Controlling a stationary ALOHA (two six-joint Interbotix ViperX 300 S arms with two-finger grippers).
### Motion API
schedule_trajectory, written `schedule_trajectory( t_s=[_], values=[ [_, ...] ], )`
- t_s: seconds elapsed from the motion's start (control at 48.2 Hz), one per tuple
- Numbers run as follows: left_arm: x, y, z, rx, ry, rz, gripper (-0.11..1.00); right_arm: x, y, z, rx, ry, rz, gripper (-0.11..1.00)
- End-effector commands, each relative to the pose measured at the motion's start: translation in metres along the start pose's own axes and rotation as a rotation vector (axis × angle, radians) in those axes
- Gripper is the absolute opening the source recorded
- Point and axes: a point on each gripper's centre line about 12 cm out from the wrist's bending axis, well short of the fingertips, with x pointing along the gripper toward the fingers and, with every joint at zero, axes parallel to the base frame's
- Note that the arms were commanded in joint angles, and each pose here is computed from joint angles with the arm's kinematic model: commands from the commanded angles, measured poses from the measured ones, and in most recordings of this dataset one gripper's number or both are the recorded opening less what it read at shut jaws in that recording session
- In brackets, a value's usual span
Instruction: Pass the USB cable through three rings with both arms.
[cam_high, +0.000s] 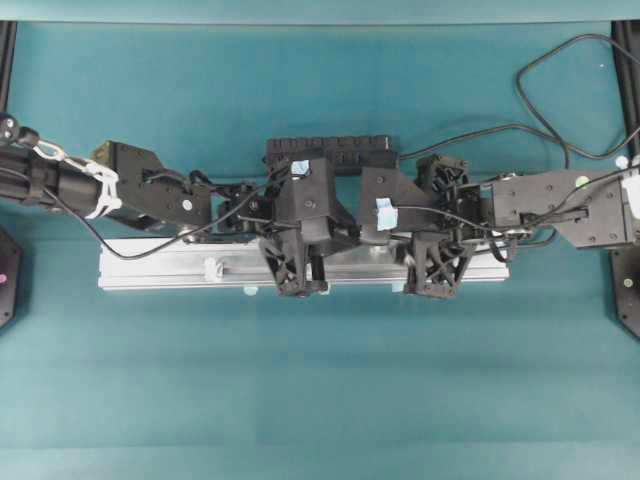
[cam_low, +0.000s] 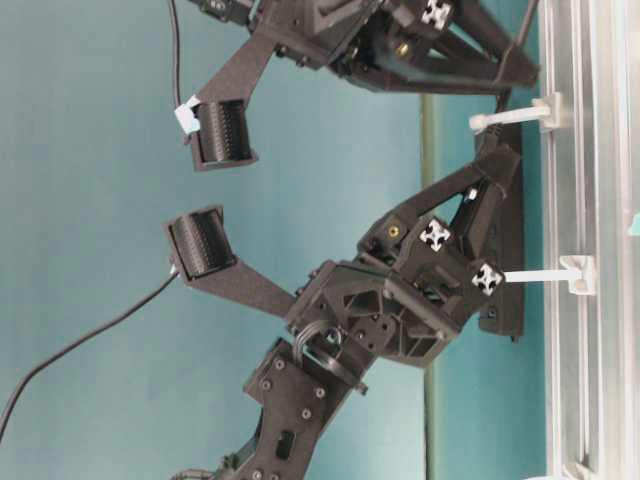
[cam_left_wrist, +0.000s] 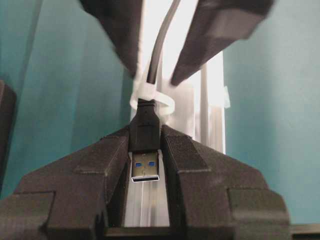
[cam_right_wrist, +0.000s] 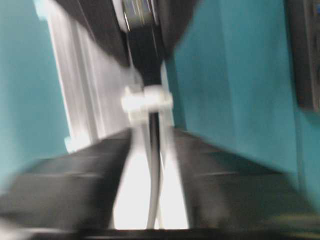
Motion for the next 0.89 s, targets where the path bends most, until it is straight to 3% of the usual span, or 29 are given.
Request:
schedule_trajectory(
  t_s=[0.0,0.166,0.228,0.622,0.871],
  values=[
    [-0.008,0.002,0.015,0.000,-0.041,0.004,0.23,-0.007,-0.002,0.003,0.018,-0.018,0.000,0.27],
    [-0.011,0.002,0.013,0.006,-0.018,0.003,0.23,-0.012,-0.003,0.000,0.021,0.003,-0.008,0.71],
    [-0.012,0.002,0.011,0.008,-0.008,0.003,0.23,-0.014,-0.004,0.000,0.020,0.004,-0.011,0.78],
    [-0.017,0.000,0.004,0.003,0.009,0.000,0.23,-0.025,-0.016,0.006,0.046,-0.035,-0.027,0.78],
    [-0.046,-0.009,0.027,0.021,-0.041,-0.017,0.23,-0.043,-0.019,0.019,0.056,-0.102,-0.027,0.78]
  ],
)
